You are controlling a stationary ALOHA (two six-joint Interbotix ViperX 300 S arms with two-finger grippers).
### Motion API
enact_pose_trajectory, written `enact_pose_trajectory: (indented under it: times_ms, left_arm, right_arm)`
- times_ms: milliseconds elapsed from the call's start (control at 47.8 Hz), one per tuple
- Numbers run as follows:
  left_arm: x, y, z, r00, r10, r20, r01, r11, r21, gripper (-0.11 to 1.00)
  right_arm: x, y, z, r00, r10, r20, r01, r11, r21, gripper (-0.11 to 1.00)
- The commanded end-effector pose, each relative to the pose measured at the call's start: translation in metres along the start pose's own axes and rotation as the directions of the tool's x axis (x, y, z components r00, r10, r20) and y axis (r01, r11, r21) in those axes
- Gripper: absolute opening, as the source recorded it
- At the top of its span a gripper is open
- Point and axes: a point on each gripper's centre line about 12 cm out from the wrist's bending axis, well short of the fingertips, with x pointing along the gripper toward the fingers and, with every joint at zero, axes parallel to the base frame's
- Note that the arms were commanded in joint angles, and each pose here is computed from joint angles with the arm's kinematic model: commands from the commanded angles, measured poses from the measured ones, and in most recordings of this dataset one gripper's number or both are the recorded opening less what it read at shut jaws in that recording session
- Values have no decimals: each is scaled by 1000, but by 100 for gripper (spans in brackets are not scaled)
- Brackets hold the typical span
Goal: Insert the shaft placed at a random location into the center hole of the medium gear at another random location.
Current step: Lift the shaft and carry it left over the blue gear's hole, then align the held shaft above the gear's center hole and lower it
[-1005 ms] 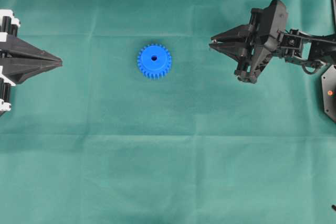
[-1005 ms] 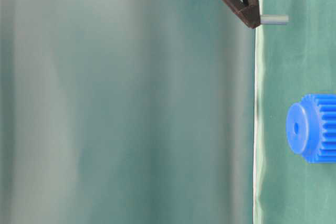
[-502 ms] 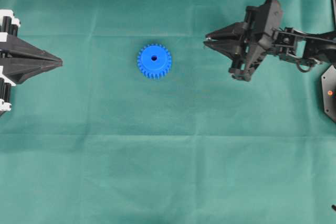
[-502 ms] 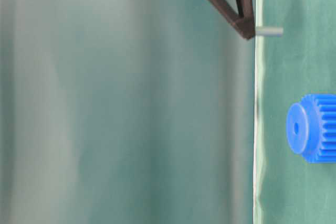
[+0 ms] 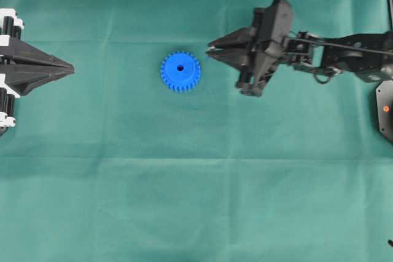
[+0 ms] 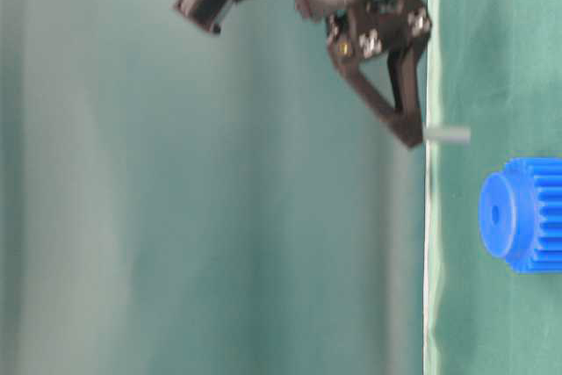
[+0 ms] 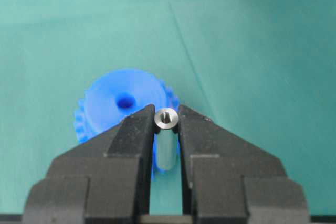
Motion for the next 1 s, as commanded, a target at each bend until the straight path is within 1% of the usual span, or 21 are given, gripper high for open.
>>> enact_pose_trajectory:
  times_ms: [0,251,419,984]
  left_arm:
    - [3,1,4,1000,3,8,-3,1000,0,0]
    - [3,1,4,1000,2,8,-2,1000,1,0]
    - [3,1,4,1000,3,6,-3,1000,0,0]
    - [3,2,4,1000,9,2,-9,1000,1,0]
  right_arm:
    - [11,5,18,999,11,38,-11,1000,1,14]
    - [40,13,24,999,27,29,-26,1000,-3,14]
    - [51,15,27,999,32,27,-32,999,-4,14]
    - [53,16,22,999,33,3,-33,999,-4,14]
